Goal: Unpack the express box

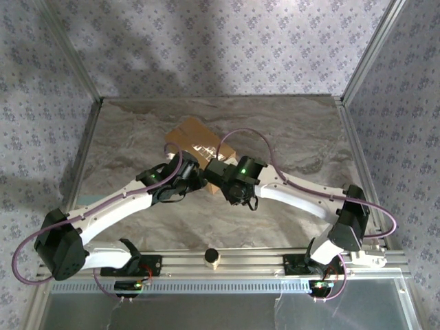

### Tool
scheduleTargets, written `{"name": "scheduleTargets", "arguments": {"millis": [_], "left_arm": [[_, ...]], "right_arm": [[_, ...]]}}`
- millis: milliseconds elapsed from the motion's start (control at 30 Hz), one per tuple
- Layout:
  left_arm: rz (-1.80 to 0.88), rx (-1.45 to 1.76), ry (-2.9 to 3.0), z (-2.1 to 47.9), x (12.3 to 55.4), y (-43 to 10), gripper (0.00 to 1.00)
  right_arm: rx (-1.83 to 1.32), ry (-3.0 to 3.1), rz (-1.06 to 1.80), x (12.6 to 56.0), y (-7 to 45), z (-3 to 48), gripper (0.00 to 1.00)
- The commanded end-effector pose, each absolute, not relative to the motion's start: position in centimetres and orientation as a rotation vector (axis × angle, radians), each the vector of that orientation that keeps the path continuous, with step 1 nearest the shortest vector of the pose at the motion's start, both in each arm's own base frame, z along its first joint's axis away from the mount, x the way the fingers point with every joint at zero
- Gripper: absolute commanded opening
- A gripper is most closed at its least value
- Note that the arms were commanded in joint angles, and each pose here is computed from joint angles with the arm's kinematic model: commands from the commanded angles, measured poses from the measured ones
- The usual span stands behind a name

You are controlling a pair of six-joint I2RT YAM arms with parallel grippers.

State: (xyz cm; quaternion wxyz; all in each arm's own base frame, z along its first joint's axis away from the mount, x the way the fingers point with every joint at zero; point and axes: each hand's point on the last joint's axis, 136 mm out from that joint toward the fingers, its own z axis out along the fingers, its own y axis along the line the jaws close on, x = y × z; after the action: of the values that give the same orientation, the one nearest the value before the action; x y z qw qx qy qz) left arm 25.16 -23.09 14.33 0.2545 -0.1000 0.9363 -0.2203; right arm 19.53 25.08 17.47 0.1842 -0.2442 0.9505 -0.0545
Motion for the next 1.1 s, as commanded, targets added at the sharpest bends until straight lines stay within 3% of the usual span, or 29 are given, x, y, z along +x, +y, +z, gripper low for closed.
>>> {"name": "scheduleTargets", "arguments": {"millis": [0, 733, 1067], "left_arm": [[-0.734, -0.232, 2.433, 17.9, 26.3, -25.5, 0.50], [-0.501, -0.147, 2.542, 17.8, 23.7, -20.4, 0.54], [-0.493, -0.145, 2.442, 22.9, 28.7, -17.8, 0.58]], "right_arm": [[-0.867, 2.690, 0.150, 17.2, 28.4, 17.6, 0.00], [-0.772, 2.607, -0.016, 23.5, 23.3, 18.5, 0.00], [-0.842, 2.553, -0.033, 24.6, 23.3, 18.6, 0.00]]}}
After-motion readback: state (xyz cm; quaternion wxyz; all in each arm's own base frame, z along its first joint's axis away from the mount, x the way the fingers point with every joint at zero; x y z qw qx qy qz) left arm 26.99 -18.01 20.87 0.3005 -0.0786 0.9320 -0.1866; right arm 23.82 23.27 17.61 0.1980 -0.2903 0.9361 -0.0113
